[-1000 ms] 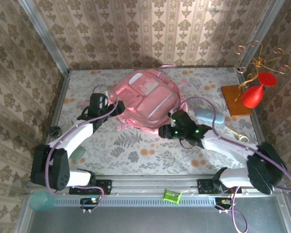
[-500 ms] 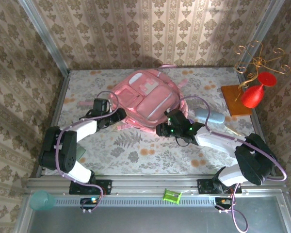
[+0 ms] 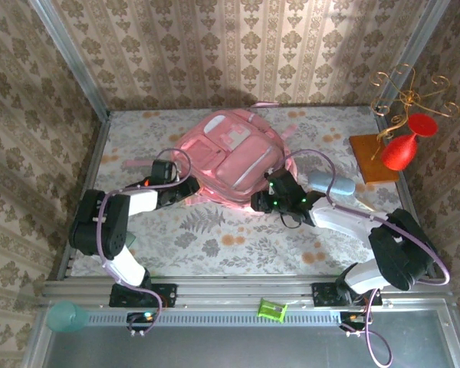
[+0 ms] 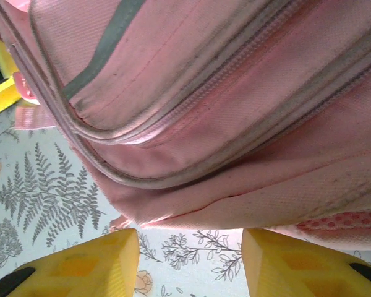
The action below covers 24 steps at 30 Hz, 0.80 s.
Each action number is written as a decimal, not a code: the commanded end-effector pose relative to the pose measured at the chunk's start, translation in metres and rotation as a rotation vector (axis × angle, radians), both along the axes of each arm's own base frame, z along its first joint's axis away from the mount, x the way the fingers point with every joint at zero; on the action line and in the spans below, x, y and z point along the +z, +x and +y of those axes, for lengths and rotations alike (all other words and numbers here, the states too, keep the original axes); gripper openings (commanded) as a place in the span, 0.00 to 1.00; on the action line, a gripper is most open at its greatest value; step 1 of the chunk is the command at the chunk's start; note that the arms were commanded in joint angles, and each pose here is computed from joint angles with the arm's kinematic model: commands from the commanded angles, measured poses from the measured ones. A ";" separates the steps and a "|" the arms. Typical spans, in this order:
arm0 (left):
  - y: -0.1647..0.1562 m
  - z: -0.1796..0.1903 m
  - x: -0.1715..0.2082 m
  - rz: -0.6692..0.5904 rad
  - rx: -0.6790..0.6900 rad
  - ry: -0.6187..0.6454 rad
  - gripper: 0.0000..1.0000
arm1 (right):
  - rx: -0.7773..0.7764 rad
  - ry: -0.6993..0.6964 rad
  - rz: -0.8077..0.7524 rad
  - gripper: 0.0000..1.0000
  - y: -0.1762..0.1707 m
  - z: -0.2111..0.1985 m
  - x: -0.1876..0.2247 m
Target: Pack the student bag
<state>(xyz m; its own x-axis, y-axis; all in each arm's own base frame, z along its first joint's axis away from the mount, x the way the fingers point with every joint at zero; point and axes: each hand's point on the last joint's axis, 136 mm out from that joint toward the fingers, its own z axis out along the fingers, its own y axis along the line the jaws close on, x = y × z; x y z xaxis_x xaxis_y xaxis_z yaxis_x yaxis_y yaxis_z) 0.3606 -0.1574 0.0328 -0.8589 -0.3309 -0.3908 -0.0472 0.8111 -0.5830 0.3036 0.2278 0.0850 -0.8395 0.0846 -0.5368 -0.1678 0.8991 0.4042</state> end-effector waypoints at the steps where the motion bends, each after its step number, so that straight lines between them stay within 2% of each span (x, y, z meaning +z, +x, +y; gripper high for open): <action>1: 0.011 -0.005 0.002 -0.022 0.004 -0.041 0.39 | 0.001 -0.037 -0.030 0.48 0.013 -0.007 -0.001; 5: 0.009 -0.007 0.004 -0.029 0.003 -0.060 0.18 | 0.037 -0.028 -0.019 0.48 0.021 -0.007 -0.003; 9: 0.001 -0.009 0.023 -0.052 -0.009 -0.093 0.00 | 0.060 -0.071 -0.025 0.48 0.033 -0.010 -0.004; 16: -0.021 -0.014 0.062 -0.050 0.009 -0.190 0.00 | 0.065 -0.143 -0.054 0.48 0.049 -0.017 0.016; 20: -0.027 -0.014 0.071 -0.043 0.021 -0.220 0.00 | 0.106 -0.086 -0.151 0.49 0.026 -0.008 0.043; 24: -0.027 -0.014 0.080 -0.040 0.021 -0.238 0.00 | 0.203 -0.016 -0.241 0.49 -0.006 0.025 0.065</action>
